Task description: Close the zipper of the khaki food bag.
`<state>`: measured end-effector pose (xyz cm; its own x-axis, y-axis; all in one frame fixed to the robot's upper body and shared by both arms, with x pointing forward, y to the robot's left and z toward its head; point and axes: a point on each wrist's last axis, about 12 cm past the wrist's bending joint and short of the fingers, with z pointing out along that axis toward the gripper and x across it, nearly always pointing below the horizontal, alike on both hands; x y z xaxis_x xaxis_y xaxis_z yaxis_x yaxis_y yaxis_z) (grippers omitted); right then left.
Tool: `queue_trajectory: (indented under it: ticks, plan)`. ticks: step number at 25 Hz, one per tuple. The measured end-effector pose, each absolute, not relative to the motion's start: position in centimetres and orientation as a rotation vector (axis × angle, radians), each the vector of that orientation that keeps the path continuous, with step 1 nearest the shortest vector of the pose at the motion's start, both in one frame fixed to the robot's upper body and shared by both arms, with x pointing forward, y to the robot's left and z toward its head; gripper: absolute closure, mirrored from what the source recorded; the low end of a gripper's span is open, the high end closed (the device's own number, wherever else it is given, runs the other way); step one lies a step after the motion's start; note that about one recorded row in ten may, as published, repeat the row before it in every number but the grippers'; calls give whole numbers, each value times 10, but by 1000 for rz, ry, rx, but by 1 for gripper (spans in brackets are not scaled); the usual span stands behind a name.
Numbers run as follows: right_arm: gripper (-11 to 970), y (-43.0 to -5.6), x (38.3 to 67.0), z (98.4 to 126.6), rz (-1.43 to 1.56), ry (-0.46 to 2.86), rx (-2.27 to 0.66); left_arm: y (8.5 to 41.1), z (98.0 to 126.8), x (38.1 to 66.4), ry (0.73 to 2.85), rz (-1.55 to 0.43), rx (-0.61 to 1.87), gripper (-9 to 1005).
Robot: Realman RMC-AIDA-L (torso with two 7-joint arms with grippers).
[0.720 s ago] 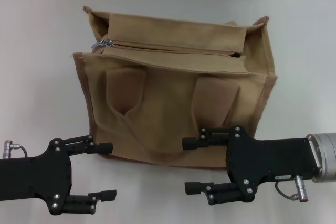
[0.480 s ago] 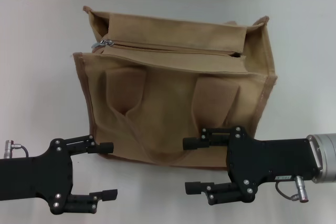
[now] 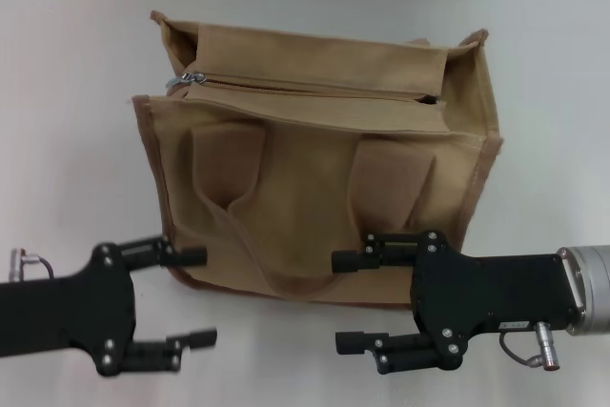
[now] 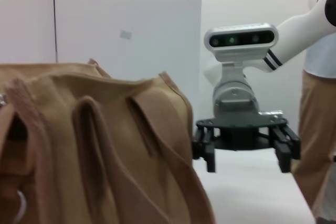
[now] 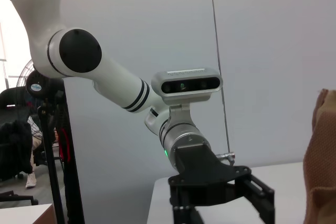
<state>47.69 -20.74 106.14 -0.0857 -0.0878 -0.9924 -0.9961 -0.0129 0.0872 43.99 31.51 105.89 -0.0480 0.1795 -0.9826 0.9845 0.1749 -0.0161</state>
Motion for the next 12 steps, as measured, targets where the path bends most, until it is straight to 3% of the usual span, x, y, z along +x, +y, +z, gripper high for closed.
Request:
queue_trajectory:
  ticks: [6, 12]
  plan:
    - [238, -205, 477, 1061, 1212, 1298, -1230, 331, 1058, 431, 1395, -825, 918, 231]
    - [238, -203, 473, 1056, 1207, 1290, -1221, 342, 1057, 422, 1386, -745, 817, 240]
